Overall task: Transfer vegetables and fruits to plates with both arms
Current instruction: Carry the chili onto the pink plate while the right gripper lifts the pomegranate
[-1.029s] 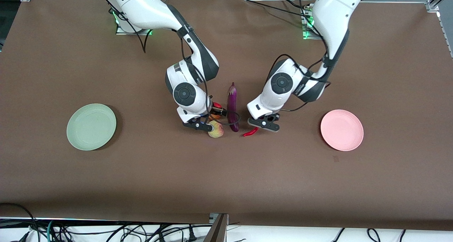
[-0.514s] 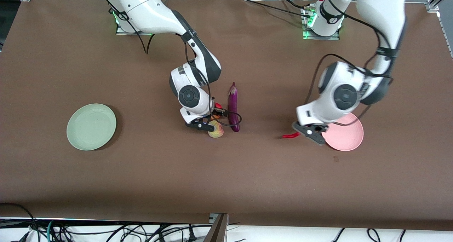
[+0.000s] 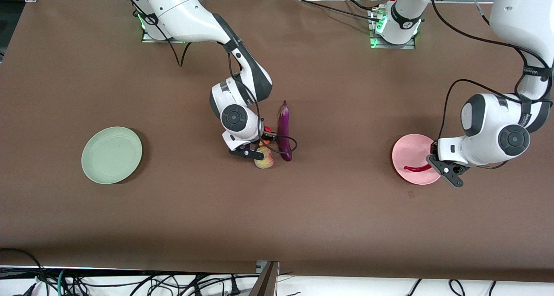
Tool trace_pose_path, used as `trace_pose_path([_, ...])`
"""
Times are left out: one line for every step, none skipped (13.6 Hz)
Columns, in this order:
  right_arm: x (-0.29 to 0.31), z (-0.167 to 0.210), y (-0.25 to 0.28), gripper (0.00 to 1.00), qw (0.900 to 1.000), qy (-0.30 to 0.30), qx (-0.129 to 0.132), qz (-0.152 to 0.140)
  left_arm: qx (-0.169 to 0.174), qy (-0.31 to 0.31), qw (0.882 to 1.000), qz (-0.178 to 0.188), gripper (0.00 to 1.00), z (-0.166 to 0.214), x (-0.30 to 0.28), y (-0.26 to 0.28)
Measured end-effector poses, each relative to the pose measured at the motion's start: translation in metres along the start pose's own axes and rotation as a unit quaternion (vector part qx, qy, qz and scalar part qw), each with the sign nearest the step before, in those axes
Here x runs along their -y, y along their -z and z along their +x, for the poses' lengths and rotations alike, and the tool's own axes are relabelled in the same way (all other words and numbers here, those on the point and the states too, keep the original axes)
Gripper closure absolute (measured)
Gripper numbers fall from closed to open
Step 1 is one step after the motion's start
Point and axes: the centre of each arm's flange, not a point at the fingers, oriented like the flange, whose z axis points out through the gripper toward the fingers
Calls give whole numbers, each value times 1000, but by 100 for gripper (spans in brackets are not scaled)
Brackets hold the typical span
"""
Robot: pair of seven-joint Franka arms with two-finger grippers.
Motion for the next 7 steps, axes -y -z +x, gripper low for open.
trace_pose_path([0,0,1,19,1000,4,0,0,8,-11,1000,2,81,4,-1,-11])
trace_pose_path([0,2,4,19,1000,8,0,-1,12,-19,1000,-1,81,10,-4,-20])
trace_pose_path([-3,5,11,19,1000,13,4,-6,12,-24,1000,-3,78,14,-7,-25])
trace_pose_path([-11,11,25,19,1000,19,12,-14,11,-26,1000,-3,70,17,-8,-26])
trace_pose_path([-25,21,46,19,999,26,23,-21,10,-26,1000,-1,63,19,-7,-24])
trace_pose_path([-46,34,70,19,998,32,37,-27,7,-27,1000,1,52,21,-7,-20])
trace_pose_path([-74,49,94,19,997,40,52,-33,2,-29,1000,5,41,24,-7,-14])
